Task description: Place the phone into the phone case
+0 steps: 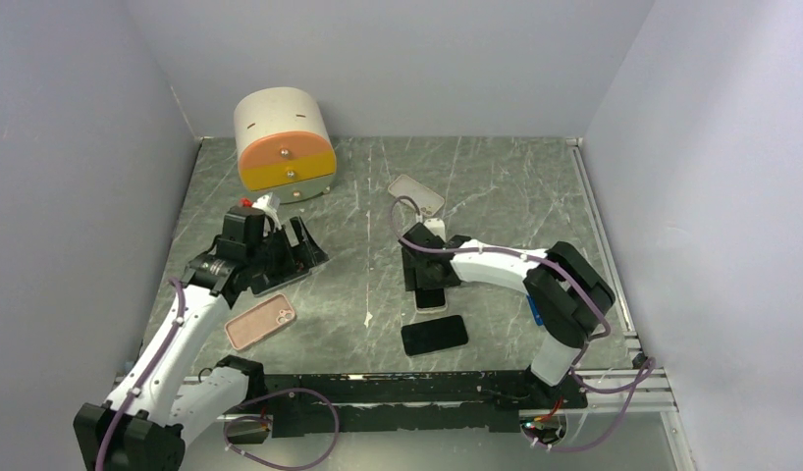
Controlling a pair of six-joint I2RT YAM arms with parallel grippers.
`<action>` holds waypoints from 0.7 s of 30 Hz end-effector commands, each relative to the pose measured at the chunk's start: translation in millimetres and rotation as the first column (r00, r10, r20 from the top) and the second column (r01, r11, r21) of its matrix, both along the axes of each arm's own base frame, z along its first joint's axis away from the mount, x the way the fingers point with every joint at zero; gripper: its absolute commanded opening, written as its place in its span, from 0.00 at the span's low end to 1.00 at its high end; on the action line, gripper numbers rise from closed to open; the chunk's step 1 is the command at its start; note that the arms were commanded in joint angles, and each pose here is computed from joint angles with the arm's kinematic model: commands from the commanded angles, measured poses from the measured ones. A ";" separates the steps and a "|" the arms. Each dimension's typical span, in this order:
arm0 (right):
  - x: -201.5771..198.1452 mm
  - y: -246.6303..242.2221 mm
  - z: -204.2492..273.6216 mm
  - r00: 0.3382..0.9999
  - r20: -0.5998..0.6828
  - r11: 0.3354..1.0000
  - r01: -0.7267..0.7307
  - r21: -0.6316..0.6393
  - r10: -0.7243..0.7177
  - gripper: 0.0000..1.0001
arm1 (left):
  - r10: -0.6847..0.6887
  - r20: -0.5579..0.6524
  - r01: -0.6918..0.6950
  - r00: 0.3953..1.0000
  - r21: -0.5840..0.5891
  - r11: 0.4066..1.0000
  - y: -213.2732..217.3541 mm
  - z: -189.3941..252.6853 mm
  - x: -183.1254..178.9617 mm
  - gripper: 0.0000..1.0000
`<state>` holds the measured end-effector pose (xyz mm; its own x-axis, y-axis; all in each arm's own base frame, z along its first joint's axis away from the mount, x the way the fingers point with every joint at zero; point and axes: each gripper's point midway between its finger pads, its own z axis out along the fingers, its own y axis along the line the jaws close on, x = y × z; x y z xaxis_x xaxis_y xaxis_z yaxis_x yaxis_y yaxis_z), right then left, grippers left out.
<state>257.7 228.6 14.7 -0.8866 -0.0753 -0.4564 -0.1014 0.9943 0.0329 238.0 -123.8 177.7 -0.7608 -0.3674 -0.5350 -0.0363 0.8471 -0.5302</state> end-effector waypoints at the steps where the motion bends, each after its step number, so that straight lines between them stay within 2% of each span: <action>1: 11.2 40.3 10.6 0.994 0.087 0.994 -0.073 0.080 0.066 0.60 | -0.007 -0.022 0.004 1.000 -0.105 0.994 -16.8 -0.1 7.5 0.87; 5: 16.3 54.9 25.1 0.981 0.171 0.980 -0.117 0.161 0.089 0.55 | -0.012 -0.081 0.000 0.997 -0.144 0.990 -24.9 -17.3 10.0 0.86; 11: 12.4 62.0 50.7 0.949 0.285 0.948 -0.209 0.238 0.137 0.53 | -0.107 -0.130 0.068 0.986 -0.279 0.958 -51.9 -23.3 12.7 0.83; 21: 3.0 68.4 85.4 0.893 0.424 0.897 -0.305 0.321 0.152 0.52 | -0.200 -0.035 0.164 0.979 -0.440 0.883 -83.3 -21.6 38.3 0.87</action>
